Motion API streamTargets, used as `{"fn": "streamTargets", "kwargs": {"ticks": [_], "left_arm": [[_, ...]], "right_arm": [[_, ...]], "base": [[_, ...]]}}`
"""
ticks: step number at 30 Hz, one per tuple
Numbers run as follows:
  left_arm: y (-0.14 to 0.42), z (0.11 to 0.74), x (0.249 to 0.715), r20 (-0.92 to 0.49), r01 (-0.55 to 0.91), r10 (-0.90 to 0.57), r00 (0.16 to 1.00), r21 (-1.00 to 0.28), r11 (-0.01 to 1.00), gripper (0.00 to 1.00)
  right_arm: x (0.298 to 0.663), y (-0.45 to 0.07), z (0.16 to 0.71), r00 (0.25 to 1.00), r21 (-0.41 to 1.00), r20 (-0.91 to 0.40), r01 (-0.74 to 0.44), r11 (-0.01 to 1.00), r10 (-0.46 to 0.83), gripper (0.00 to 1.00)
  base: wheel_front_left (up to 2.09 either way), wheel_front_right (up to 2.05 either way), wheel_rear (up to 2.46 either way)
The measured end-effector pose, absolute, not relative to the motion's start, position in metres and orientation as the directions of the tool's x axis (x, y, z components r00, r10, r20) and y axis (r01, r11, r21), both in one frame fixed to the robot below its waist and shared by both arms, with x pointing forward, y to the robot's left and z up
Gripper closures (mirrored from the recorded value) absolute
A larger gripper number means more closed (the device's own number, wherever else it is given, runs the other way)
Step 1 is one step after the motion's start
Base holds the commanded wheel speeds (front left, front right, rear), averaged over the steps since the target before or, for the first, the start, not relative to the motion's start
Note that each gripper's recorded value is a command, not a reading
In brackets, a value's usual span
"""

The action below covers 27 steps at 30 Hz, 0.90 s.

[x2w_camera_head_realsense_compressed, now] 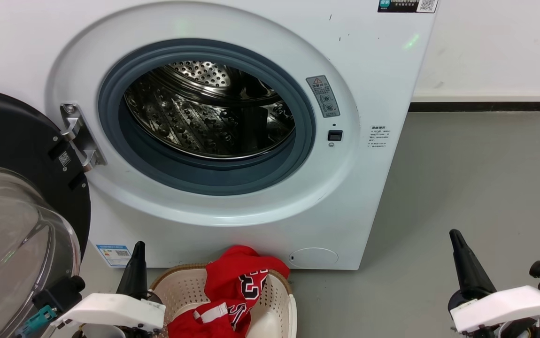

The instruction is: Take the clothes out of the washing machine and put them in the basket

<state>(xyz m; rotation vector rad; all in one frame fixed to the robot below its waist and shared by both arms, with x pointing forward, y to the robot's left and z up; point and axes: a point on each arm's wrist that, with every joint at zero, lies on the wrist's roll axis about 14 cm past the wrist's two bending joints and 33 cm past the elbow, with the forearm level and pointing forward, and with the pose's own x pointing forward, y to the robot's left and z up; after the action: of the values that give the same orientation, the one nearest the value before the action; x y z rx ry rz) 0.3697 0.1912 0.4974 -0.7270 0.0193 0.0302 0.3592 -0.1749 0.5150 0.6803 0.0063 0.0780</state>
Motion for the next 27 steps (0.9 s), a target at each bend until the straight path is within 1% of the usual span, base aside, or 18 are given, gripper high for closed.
{"fn": "streamTargets", "kwargs": {"ticks": [17,18,27], "left_arm": [[0.195,0.497,0.374,-0.04,-0.047,0.025,0.999,-0.81,0.585,1.0],[0.195,0.497,0.375,-0.042,-0.047,0.023,0.999,-0.83,0.556,1.0],[0.196,0.497,0.377,-0.045,-0.049,0.019,0.999,-0.88,0.472,1.0]], "right_arm": [[0.366,-0.181,0.511,0.999,0.788,0.007,-0.038,0.614,0.053,1.0],[0.366,-0.183,0.51,0.999,0.811,0.002,-0.031,0.584,0.05,1.0],[0.371,-0.186,0.51,0.999,0.868,0.001,-0.022,0.496,0.041,1.0]], "base": [[0.0,0.0,0.0],[0.0,0.0,0.0],[0.0,0.0,0.0]]}}
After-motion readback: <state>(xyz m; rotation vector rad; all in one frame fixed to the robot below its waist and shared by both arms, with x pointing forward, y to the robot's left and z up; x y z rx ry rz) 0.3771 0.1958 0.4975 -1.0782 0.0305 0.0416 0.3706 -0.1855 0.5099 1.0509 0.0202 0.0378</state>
